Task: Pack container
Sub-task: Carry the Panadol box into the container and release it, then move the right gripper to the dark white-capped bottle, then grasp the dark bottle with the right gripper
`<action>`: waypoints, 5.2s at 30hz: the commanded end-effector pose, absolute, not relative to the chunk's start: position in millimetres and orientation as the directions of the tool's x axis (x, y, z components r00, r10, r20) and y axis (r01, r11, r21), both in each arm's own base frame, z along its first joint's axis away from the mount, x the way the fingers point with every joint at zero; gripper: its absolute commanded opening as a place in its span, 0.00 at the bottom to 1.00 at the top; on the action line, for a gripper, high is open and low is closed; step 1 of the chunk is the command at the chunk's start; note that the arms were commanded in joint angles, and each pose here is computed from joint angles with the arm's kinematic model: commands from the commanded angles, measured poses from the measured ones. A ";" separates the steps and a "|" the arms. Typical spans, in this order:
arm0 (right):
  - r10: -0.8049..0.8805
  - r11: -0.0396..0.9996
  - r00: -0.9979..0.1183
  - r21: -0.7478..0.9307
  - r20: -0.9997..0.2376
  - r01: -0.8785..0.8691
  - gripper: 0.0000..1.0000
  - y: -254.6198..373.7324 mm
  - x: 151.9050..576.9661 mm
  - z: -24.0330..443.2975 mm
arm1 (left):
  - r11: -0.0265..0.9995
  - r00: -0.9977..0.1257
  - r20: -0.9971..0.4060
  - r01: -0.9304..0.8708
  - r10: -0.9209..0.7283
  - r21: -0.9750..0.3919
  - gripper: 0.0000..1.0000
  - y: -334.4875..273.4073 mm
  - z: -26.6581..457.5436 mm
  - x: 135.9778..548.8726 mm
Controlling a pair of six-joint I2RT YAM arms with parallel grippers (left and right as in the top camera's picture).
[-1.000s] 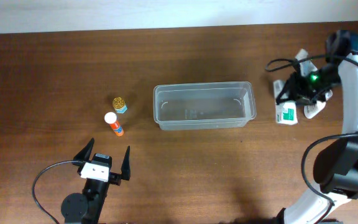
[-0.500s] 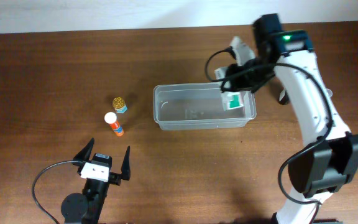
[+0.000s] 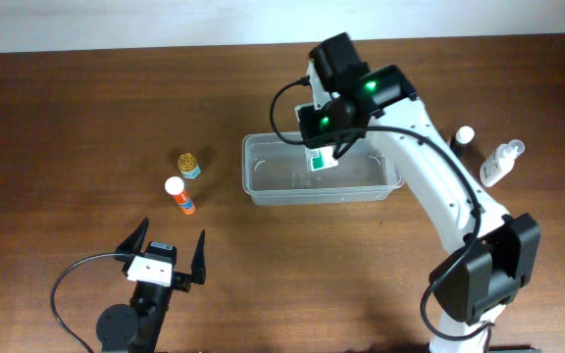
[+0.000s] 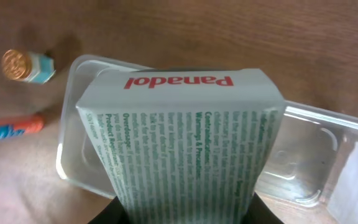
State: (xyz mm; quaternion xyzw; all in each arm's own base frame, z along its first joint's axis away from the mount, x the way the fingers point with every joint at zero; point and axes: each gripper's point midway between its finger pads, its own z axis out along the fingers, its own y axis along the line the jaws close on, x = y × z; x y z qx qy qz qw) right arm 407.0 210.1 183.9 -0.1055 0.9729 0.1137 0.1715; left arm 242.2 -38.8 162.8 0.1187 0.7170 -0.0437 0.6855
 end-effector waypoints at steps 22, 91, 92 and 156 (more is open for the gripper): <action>-0.004 0.990 -0.949 0.133 -0.315 -0.049 0.33 206.7 399.4 101.3 | 0.970 -0.030 -0.992 0.215 0.126 0.116 1.00 -35.6 161.8 242.4; 0.326 0.932 -0.870 -0.027 -0.370 0.361 0.99 -58.4 420.5 186.4 | 0.970 -0.030 -0.992 0.215 0.126 0.116 0.99 -35.6 161.8 242.4; 0.341 0.930 -0.871 -0.010 -0.355 0.368 1.00 -61.7 421.0 181.4 | 0.970 -0.030 -0.992 0.215 0.126 0.116 0.99 -35.6 161.9 242.4; 0.360 0.930 -0.917 -0.007 -0.169 0.367 0.68 -103.9 446.8 51.0 | 0.970 -0.030 -0.992 0.215 0.126 0.116 0.99 -35.6 161.8 242.4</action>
